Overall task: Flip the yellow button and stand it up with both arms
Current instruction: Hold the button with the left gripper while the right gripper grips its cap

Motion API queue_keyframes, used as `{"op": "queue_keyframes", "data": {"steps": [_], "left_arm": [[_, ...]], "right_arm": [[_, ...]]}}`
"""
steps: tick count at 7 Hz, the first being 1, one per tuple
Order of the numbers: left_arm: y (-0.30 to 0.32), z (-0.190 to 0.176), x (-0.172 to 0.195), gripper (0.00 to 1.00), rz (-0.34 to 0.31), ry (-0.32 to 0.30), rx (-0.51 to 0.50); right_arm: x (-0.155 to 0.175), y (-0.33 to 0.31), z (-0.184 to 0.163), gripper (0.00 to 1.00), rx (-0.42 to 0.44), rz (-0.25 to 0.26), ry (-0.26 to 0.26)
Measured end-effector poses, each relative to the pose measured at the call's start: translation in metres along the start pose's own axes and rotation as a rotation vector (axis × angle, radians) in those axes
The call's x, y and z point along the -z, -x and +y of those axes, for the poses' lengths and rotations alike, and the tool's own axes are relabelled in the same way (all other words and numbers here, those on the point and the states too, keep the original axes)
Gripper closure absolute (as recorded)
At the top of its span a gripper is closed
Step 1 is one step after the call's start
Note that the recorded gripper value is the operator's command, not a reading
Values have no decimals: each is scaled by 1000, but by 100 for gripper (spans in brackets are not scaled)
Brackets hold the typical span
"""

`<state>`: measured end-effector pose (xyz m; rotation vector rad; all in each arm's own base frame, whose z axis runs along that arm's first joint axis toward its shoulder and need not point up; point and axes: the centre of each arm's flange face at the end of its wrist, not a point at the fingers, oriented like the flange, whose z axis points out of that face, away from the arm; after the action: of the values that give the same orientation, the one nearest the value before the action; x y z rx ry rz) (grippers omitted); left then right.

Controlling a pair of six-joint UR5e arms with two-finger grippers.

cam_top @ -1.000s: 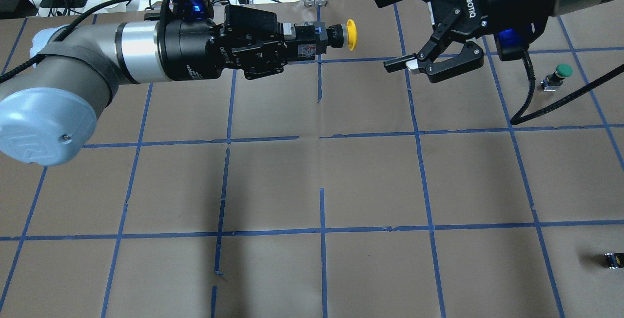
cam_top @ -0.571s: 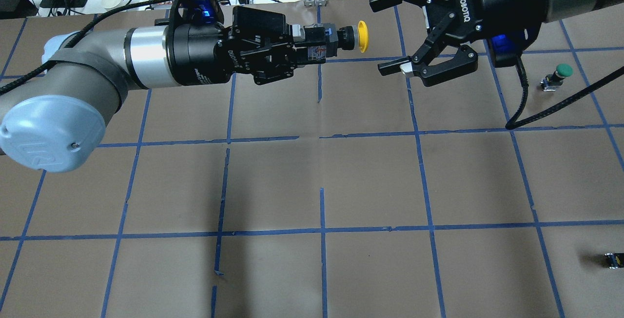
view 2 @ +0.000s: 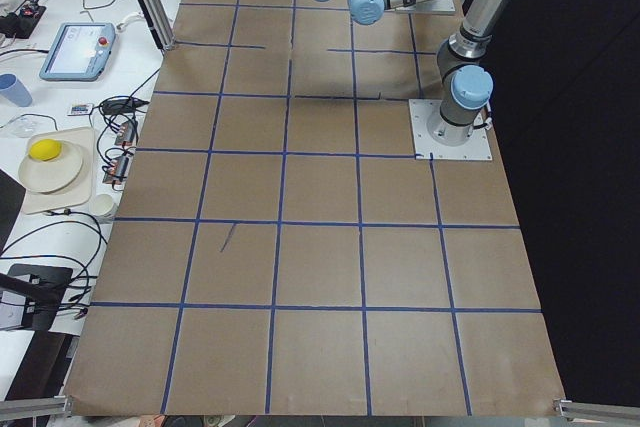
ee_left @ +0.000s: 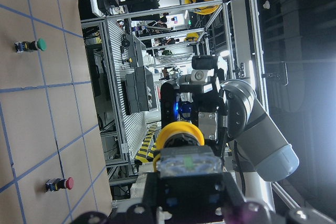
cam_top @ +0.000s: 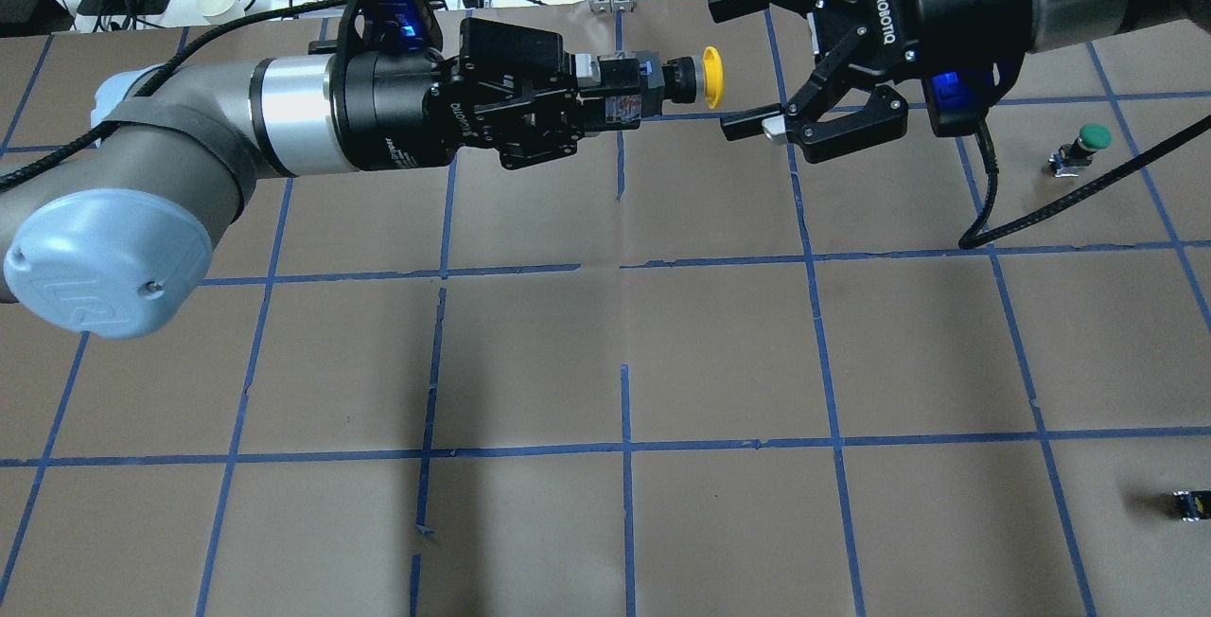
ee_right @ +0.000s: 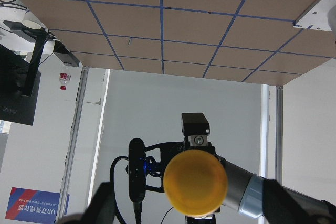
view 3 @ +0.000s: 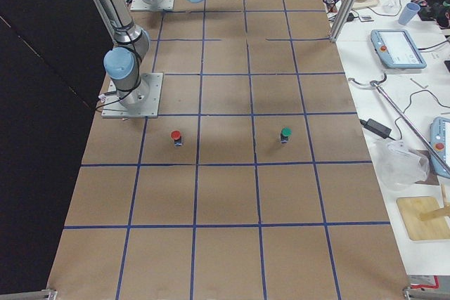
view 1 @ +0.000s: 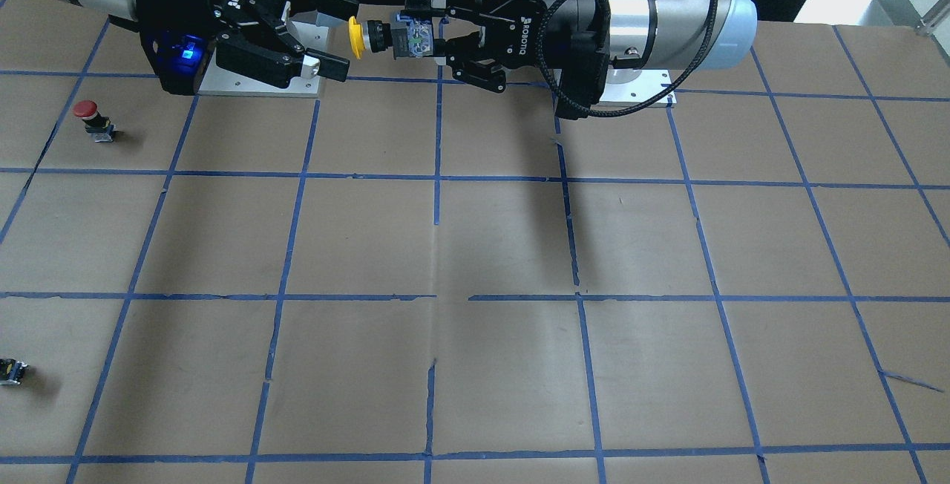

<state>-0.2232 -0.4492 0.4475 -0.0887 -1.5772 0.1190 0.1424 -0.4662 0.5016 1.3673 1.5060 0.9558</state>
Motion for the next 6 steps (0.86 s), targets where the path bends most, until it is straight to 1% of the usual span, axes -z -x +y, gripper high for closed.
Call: {"op": "queue_keyframes", "data": {"steps": [1,3,4,5,6], "left_arm": [[-1,1,-2,80,1,5,0],[-2,2,-3,80,1,7,-3],[-2,2,-3,80,1,7,-5],[-4,3,-3,80,1,7,-8],[-6,3,-3,80,1,7,-11]], "right_arm": [[-6,-2,-2,4,-5,12,4],[-12,-5,0,5,-4,24,5],[-11,-5,2,10,0,23,4],[-10,-5,3,25,1,21,3],[-9,-4,3,51,1,19,3]]}}
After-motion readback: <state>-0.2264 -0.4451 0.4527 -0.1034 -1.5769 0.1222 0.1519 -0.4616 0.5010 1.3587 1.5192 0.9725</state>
